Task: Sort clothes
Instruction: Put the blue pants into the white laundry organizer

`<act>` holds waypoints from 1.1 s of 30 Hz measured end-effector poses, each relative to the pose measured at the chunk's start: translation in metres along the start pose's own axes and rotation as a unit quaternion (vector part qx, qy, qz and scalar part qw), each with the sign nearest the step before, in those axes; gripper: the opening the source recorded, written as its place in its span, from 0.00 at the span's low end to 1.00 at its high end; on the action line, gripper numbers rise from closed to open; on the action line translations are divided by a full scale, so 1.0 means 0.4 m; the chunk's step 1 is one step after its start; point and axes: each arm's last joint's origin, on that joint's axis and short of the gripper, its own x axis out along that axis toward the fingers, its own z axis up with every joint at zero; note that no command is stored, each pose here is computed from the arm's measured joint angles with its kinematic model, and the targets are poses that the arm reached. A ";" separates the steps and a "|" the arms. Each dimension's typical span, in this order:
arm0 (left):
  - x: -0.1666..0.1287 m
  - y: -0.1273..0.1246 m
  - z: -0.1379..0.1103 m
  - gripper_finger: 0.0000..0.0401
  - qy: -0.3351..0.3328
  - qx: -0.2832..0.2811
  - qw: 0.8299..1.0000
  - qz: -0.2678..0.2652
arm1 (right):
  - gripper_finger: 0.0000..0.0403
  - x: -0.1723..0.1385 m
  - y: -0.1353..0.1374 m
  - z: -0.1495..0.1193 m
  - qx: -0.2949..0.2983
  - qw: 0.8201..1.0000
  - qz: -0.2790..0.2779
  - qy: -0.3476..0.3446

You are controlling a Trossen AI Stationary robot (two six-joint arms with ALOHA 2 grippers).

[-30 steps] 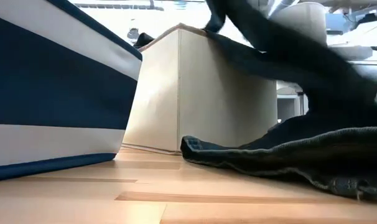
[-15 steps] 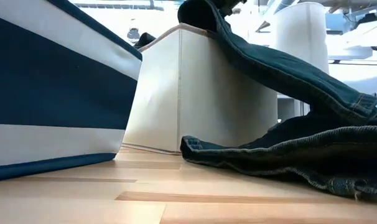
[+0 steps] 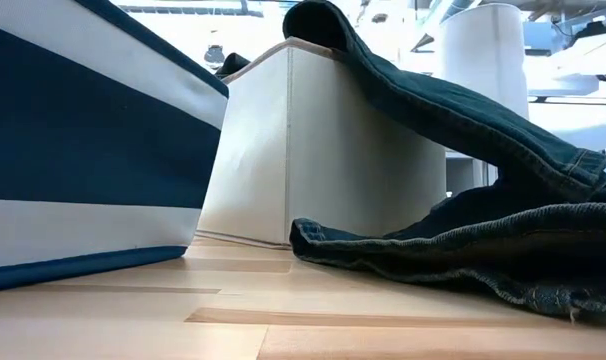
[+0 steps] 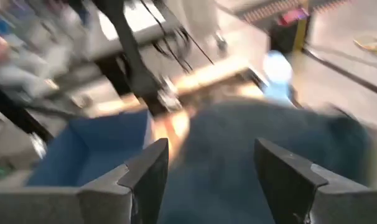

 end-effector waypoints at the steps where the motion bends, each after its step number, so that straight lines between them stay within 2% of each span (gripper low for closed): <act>1: 0.000 0.000 0.000 0.43 0.000 0.000 1.000 0.000 | 0.62 -0.020 -0.002 -0.013 -0.004 1.000 -0.015 0.023; 8: 0.000 0.001 -0.001 0.43 0.002 0.006 1.000 0.001 | 0.62 -0.127 -0.006 -0.075 -0.011 0.991 -0.042 0.128; 13: 0.001 0.003 0.000 0.43 0.002 0.007 1.000 0.003 | 0.62 -0.132 -0.010 -0.153 -0.023 0.975 -0.059 0.215; 17: 0.001 0.003 0.000 0.43 0.002 0.012 1.000 0.004 | 0.62 -0.138 -0.018 -0.223 -0.023 0.966 -0.063 0.250; 21: 0.001 0.003 0.000 0.43 0.002 0.013 1.000 0.004 | 0.62 -0.135 -0.034 -0.286 -0.004 0.959 -0.077 0.273; 29: 0.001 0.003 0.000 0.43 0.002 0.013 1.000 0.004 | 0.62 -0.101 -0.067 -0.399 0.006 0.957 -0.088 0.277; 33: 0.001 0.003 0.000 0.43 0.002 0.009 1.000 0.003 | 0.62 -0.081 -0.094 -0.448 0.016 0.949 -0.150 0.278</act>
